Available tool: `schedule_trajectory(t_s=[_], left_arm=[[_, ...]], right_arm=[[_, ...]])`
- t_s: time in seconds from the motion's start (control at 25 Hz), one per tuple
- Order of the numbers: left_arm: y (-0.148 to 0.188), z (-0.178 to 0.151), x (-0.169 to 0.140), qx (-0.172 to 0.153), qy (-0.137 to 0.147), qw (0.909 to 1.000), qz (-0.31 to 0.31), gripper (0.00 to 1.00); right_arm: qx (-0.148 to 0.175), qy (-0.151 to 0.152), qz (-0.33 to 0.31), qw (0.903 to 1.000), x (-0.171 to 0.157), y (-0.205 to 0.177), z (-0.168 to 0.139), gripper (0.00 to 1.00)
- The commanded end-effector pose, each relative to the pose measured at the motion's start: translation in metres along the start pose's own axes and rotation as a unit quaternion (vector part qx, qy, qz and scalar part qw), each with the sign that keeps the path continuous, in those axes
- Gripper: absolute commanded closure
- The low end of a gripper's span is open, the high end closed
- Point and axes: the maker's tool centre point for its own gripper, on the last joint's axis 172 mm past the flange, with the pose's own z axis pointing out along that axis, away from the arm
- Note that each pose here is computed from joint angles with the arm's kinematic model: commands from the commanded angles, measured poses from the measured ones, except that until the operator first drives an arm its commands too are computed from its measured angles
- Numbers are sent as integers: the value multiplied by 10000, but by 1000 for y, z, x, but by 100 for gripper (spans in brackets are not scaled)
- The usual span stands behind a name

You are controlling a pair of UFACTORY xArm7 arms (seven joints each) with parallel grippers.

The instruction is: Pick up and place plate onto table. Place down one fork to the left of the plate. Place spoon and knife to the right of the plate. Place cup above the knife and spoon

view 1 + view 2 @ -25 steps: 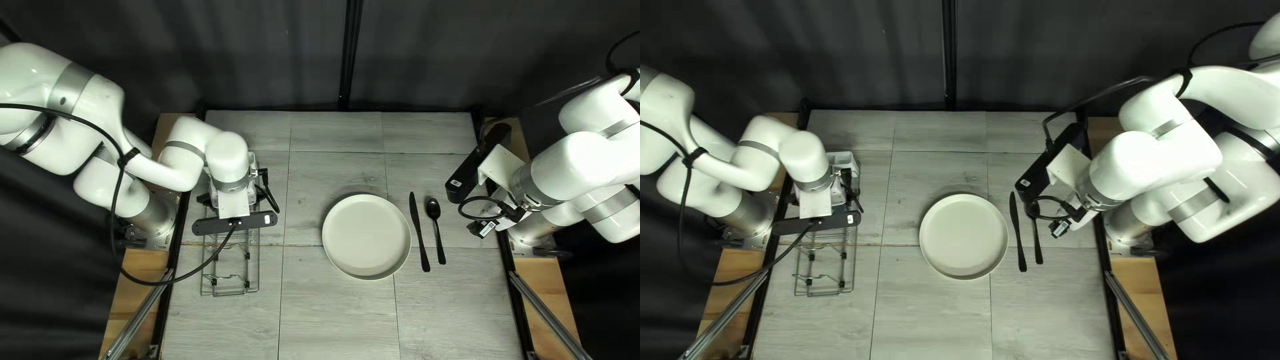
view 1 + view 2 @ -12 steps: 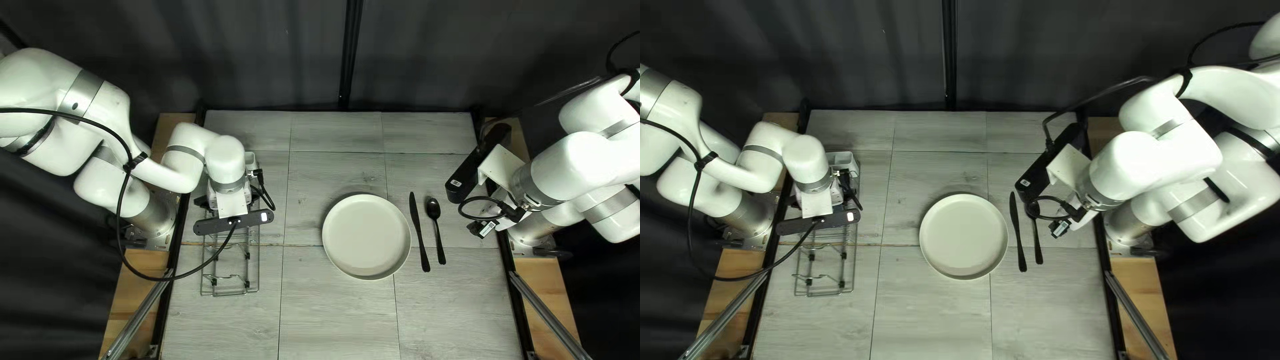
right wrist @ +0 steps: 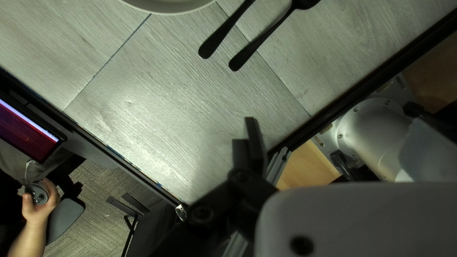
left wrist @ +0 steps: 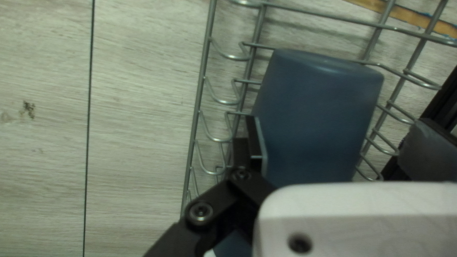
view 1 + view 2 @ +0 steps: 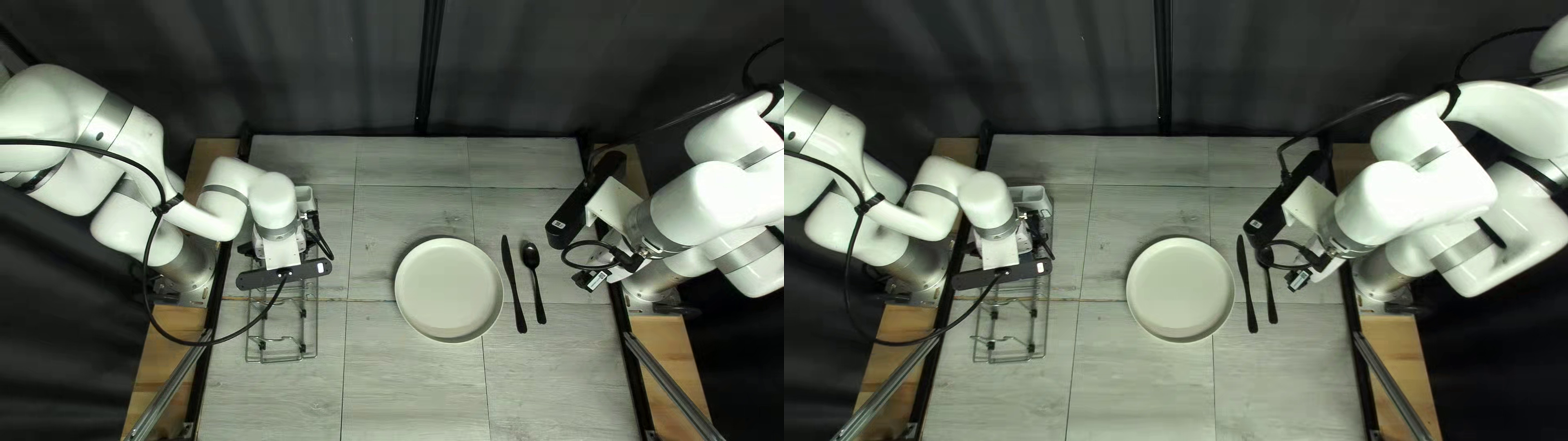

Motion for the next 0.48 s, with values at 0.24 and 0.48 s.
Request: schedule_trajectory(t_s=[0.24, 0.48], left_arm=[[-2, 14, -3, 4, 34, 9999, 125, 94], [0, -23, 9, 131, -91, 9998, 135, 100]], right_arm=[[0, 0, 0, 10000, 0, 0, 0, 0], [0, 0, 0, 10000, 0, 0, 0, 0]])
